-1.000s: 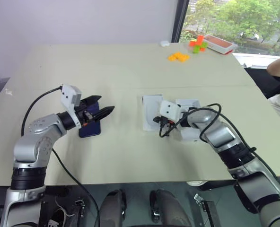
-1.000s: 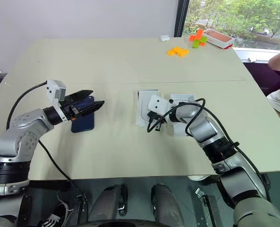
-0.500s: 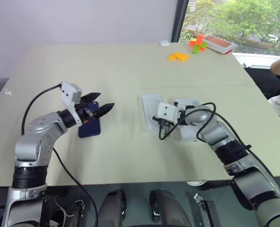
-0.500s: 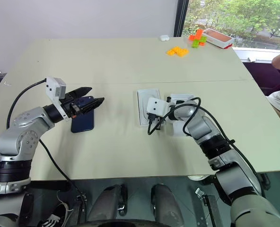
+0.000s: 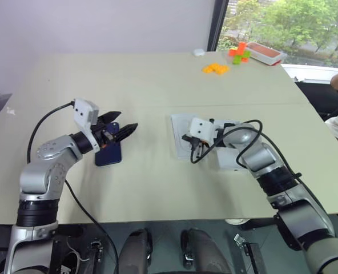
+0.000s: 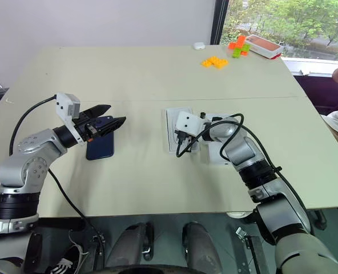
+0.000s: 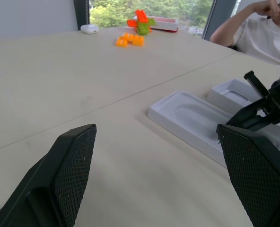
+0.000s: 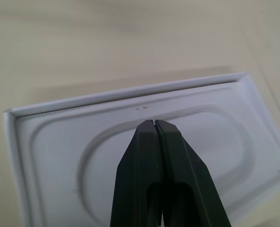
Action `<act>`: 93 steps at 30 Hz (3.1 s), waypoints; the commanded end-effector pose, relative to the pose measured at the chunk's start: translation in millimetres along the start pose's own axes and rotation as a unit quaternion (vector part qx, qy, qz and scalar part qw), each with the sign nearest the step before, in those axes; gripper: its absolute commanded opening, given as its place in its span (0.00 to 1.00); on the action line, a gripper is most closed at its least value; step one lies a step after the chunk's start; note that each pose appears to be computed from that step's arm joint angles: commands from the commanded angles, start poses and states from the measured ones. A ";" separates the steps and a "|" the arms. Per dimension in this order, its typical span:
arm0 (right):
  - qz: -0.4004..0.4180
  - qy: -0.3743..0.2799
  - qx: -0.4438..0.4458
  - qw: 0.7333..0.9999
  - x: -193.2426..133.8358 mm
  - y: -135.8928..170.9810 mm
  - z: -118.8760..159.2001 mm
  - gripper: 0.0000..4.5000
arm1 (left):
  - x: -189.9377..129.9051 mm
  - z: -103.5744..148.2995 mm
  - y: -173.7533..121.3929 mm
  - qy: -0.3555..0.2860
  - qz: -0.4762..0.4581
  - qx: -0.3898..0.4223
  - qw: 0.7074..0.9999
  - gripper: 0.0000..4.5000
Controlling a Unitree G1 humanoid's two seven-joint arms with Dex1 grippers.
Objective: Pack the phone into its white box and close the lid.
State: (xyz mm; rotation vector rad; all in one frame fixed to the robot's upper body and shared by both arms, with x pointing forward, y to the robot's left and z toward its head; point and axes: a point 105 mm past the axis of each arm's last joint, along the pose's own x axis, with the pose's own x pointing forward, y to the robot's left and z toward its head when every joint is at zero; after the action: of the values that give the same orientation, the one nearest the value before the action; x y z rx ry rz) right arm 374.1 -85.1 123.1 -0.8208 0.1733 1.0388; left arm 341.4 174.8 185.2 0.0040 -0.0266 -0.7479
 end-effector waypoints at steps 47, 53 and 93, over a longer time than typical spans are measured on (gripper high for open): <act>-0.040 -0.170 -0.070 0.982 47.4 -2.9 118.3 0.00 | -96.9 -4.1 69.6 0.037 0.176 -0.185 0.966 0.68; -0.036 -0.166 -0.101 0.980 73.8 17.1 130.7 0.00 | -107.4 -36.3 73.1 0.078 0.208 -0.288 0.932 0.68; -0.008 -0.054 -0.136 0.989 125.5 53.8 104.7 0.00 | -14.5 -100.8 12.3 0.231 0.062 -0.481 0.844 0.68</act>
State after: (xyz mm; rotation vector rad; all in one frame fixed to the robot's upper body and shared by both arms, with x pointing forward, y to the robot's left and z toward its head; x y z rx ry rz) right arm 372.3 81.4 96.9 -0.9991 -0.0272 1.0949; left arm 356.0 217.9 108.6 -0.7324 0.6570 -0.4840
